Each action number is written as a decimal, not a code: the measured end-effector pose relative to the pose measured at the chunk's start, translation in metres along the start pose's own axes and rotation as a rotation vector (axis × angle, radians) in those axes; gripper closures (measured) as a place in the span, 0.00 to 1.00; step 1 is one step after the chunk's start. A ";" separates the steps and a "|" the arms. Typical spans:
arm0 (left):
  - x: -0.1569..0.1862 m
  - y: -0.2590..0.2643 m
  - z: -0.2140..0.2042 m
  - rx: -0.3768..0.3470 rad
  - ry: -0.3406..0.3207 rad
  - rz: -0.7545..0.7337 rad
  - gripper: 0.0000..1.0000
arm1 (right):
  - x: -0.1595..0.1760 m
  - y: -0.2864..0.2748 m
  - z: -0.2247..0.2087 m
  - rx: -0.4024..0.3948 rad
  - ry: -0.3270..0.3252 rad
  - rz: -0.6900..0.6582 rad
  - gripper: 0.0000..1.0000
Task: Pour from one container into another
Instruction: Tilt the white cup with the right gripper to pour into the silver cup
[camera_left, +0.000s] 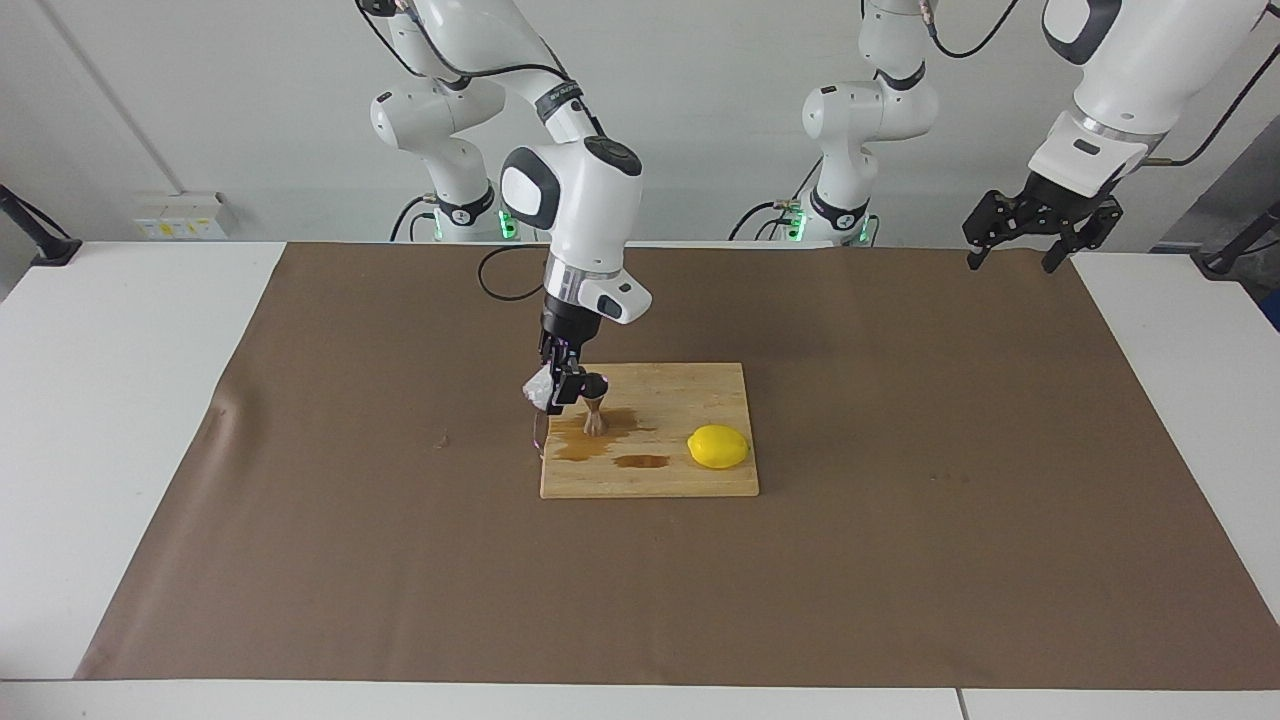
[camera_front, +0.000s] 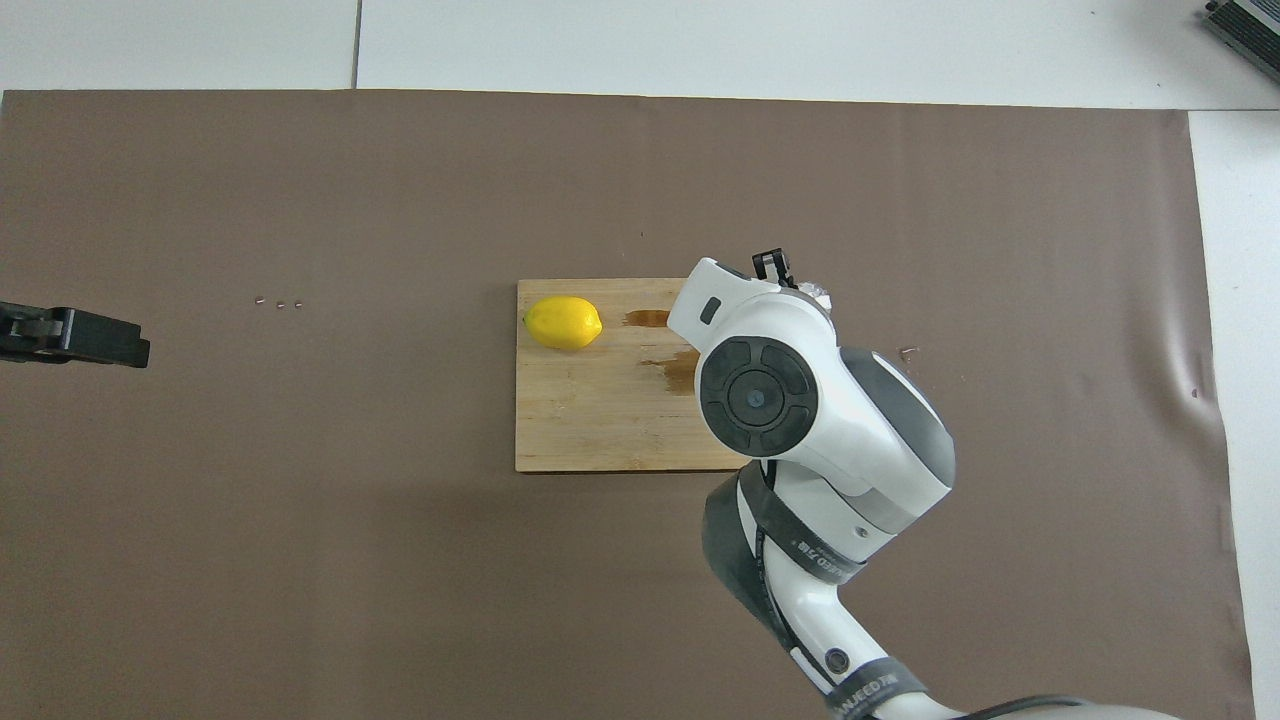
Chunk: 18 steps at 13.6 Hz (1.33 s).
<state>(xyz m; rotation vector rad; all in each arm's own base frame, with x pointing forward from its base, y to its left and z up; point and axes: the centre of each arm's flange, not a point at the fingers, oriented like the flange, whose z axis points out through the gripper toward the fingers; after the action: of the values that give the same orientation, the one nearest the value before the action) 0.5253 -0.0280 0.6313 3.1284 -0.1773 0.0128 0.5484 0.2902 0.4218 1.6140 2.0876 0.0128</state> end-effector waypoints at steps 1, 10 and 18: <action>0.000 0.000 0.000 0.000 0.000 0.000 0.00 | 0.006 -0.003 0.000 -0.007 -0.013 -0.001 0.49; 0.000 0.001 0.002 0.000 -0.005 0.002 0.00 | 0.022 -0.011 -0.001 -0.060 -0.083 -0.053 0.49; -0.001 0.003 0.002 0.000 -0.005 0.005 0.00 | 0.032 -0.019 0.002 -0.074 -0.113 -0.081 0.49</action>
<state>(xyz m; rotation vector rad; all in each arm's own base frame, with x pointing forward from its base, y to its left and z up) 0.5243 -0.0307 0.6292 3.1280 -0.1849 0.0051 0.5261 0.3127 0.4021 1.4518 2.0399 -0.0273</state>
